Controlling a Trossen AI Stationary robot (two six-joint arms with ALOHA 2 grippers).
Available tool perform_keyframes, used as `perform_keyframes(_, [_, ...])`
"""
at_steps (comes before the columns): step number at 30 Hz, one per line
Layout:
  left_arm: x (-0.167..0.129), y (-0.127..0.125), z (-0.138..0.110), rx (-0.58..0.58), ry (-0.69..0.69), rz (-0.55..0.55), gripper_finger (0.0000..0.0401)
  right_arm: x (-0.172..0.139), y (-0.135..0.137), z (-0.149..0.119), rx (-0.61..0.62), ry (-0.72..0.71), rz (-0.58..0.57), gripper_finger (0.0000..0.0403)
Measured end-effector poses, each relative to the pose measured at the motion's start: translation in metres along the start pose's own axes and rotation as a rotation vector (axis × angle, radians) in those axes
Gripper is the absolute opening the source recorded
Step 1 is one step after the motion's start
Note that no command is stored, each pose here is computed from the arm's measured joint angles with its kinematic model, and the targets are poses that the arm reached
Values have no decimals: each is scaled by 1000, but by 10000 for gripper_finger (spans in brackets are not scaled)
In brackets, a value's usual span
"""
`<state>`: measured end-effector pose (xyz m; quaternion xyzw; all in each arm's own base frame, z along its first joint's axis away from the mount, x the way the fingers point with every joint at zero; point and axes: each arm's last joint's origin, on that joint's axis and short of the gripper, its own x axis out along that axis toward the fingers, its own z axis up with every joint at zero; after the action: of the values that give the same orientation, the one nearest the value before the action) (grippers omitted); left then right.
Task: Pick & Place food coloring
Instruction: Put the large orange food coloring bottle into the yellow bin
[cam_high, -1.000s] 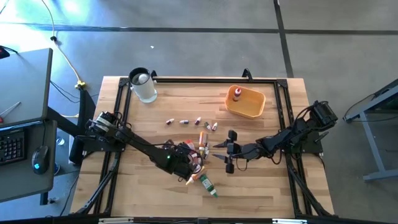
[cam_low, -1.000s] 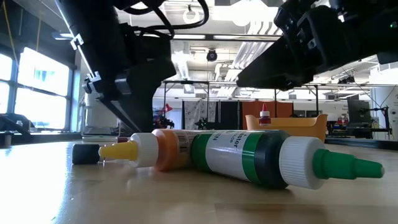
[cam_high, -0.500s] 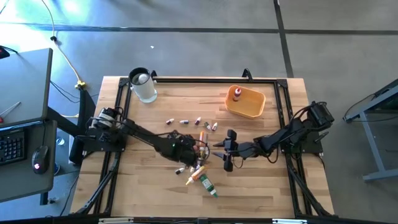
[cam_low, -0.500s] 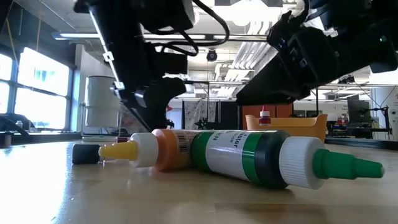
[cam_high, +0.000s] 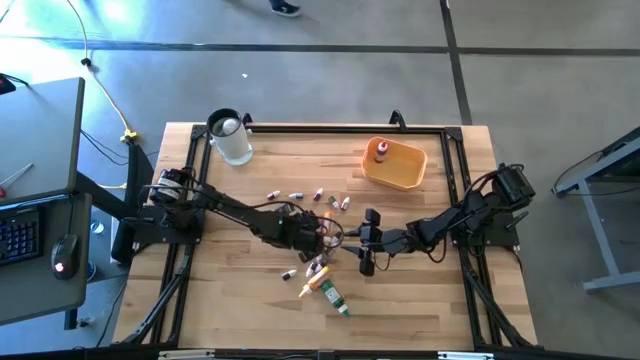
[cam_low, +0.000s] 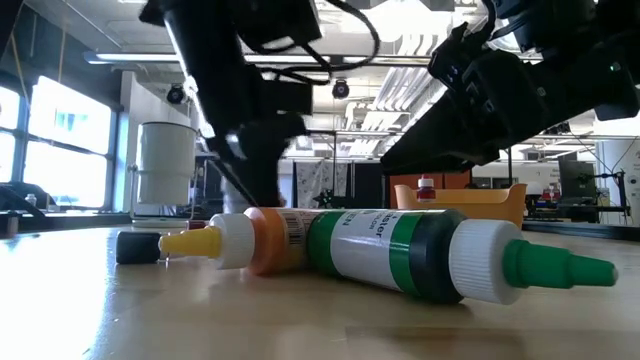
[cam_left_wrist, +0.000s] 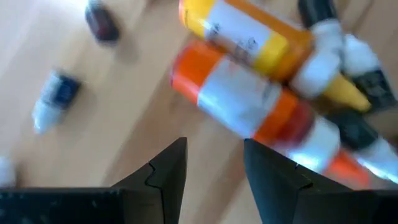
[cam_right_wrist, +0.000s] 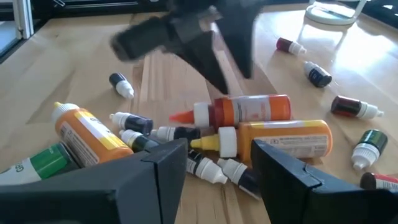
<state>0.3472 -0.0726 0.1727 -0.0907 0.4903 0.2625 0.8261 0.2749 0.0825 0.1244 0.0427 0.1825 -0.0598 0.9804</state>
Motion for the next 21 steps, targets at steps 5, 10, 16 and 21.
perform_keyframes(5, [-15, -15, -9, -153, -62, -23, 153, 0, 0, -1, -4, 7, 0, 171])
perform_keyframes(10, [-22, -33, -18, -310, -141, -52, 153, 0, 1, -1, -4, 6, 1, 171])
perform_keyframes(16, [-14, -42, -24, -448, -181, -48, 153, 0, 1, 0, -1, 0, 3, 171])
perform_keyframes(21, [-7, -44, -25, -545, -211, -33, 153, 0, 1, -1, -23, 5, 2, 171])
